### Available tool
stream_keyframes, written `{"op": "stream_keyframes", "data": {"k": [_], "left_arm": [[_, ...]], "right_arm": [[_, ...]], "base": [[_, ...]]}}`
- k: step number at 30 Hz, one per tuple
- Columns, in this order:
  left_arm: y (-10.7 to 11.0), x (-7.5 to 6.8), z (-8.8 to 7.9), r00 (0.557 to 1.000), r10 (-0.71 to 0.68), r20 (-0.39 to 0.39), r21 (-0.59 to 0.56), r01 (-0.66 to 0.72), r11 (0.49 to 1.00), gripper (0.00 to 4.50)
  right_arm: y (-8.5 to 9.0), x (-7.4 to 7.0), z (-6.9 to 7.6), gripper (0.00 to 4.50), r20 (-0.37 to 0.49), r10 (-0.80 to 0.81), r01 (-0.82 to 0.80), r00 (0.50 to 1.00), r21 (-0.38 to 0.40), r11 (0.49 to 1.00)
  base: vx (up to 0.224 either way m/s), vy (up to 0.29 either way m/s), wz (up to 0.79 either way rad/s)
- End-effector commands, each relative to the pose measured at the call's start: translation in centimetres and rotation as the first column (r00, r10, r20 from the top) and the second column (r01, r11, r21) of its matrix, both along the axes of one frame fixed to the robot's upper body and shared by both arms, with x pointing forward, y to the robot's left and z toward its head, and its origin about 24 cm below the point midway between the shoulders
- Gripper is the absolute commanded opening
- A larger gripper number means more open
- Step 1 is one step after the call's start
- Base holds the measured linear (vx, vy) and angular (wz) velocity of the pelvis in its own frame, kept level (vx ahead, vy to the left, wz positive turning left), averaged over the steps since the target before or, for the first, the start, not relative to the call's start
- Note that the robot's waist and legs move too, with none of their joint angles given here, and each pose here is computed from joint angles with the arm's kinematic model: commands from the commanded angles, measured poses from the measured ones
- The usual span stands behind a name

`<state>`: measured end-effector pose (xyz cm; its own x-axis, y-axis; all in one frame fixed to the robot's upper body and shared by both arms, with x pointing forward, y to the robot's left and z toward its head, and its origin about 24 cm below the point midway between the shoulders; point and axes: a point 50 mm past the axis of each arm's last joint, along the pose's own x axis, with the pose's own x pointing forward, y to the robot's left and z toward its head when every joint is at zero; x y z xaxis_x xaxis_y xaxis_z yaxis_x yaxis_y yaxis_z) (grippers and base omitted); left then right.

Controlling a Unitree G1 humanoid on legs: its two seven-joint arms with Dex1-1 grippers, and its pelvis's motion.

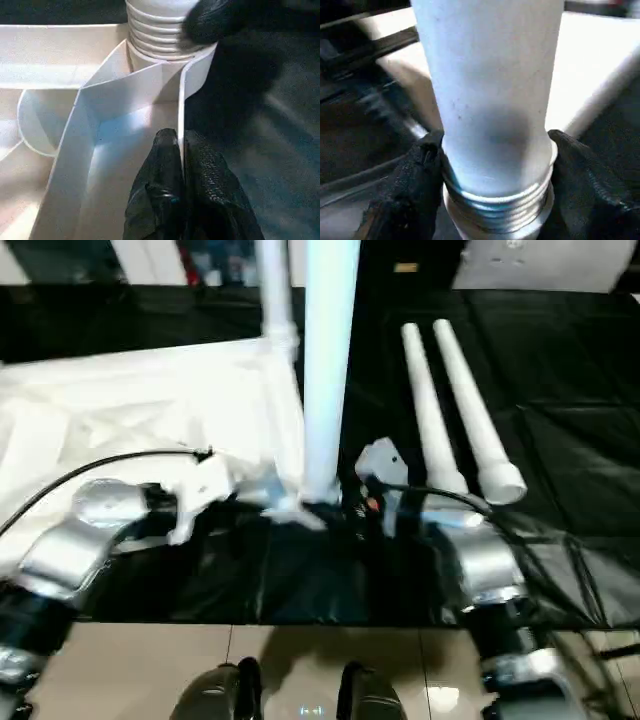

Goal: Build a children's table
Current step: Rotate leg to tighten

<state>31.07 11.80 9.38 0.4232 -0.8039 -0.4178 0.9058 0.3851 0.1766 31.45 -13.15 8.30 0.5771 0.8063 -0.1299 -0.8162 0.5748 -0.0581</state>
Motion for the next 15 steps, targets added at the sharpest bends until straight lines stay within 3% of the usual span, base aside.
{"op": "stream_keyframes", "data": {"k": [1,8,15], "left_arm": [[-2.3,0.9,2.3,0.990,0.124,0.071,-0.153,-0.112,0.982,0.00],[-6.5,1.5,3.4,0.959,0.279,0.046,-0.220,-0.263,0.939,0.00],[-6.7,1.3,3.8,0.959,0.269,0.085,-0.188,-0.249,0.950,0.00]], "right_arm": [[2.7,-0.9,-2.8,2.76,-0.125,-0.013,0.012,0.992,-0.008,1.000],[6.4,0.4,-2.6,2.76,-0.210,-0.234,0.257,0.949,0.091,0.962],[6.6,0.4,-2.6,2.76,-0.237,-0.291,0.323,0.927,0.111,0.940]], "base": [[0.000,0.000,0.00],[0.000,0.000,0.00],[0.000,0.000,0.00]]}}
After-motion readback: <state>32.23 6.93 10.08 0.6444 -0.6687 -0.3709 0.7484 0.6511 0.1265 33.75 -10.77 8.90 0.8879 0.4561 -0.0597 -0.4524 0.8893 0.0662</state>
